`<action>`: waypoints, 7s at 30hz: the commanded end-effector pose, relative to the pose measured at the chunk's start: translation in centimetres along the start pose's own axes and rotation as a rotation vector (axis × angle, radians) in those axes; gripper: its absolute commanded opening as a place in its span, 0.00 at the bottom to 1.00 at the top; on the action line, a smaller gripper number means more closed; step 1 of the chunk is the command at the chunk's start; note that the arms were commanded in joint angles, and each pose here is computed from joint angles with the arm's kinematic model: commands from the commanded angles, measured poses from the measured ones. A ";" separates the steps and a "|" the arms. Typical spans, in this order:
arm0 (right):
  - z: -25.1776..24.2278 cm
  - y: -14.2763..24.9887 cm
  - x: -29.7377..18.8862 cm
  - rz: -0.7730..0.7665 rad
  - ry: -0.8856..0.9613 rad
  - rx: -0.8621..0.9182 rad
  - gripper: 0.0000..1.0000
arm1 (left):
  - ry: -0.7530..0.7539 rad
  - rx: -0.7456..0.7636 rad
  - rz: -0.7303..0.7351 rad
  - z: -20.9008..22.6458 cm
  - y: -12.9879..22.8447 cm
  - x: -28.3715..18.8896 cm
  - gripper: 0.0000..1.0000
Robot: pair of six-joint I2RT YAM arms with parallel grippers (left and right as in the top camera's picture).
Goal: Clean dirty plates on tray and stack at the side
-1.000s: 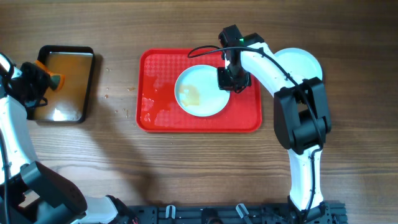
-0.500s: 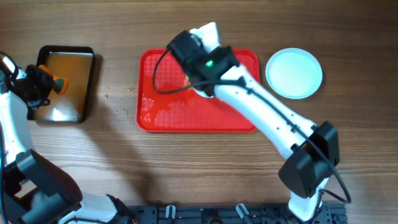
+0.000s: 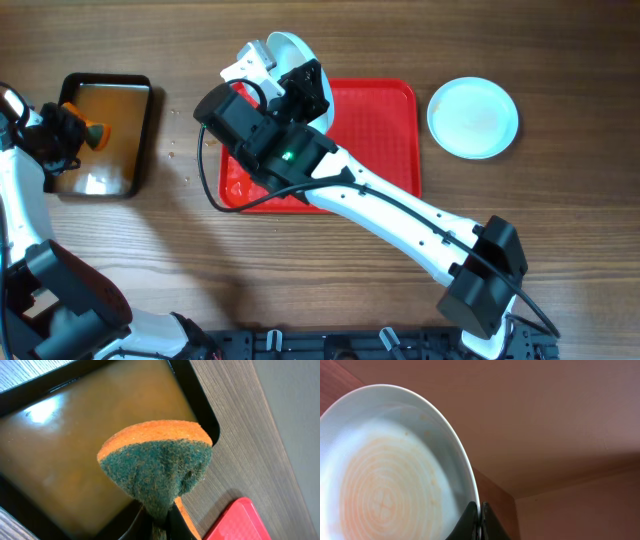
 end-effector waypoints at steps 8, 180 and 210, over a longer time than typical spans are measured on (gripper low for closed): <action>2.1 4.8 5.2 0.620 -0.836 0.670 0.04 | 0.030 -0.001 0.018 -0.2 0.3 0.3 0.04; -13.1 34.2 -0.7 -0.414 -0.458 0.862 1.00 | 0.466 1.138 -0.087 -8.0 21.0 -6.6 1.00; -13.1 34.2 -0.7 -0.414 -0.458 0.862 1.00 | 0.330 0.581 -0.758 -1.3 24.4 -5.9 1.00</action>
Point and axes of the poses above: each gripper's point midway between its finger pads, its own x axis out along the fingers, its own z axis along the line the jaws close on, y = z × x, the point moved 8 cm from there along -x, back along the fingers, and after that the axes turned 11 degrees about x, right-handed, at the moved point
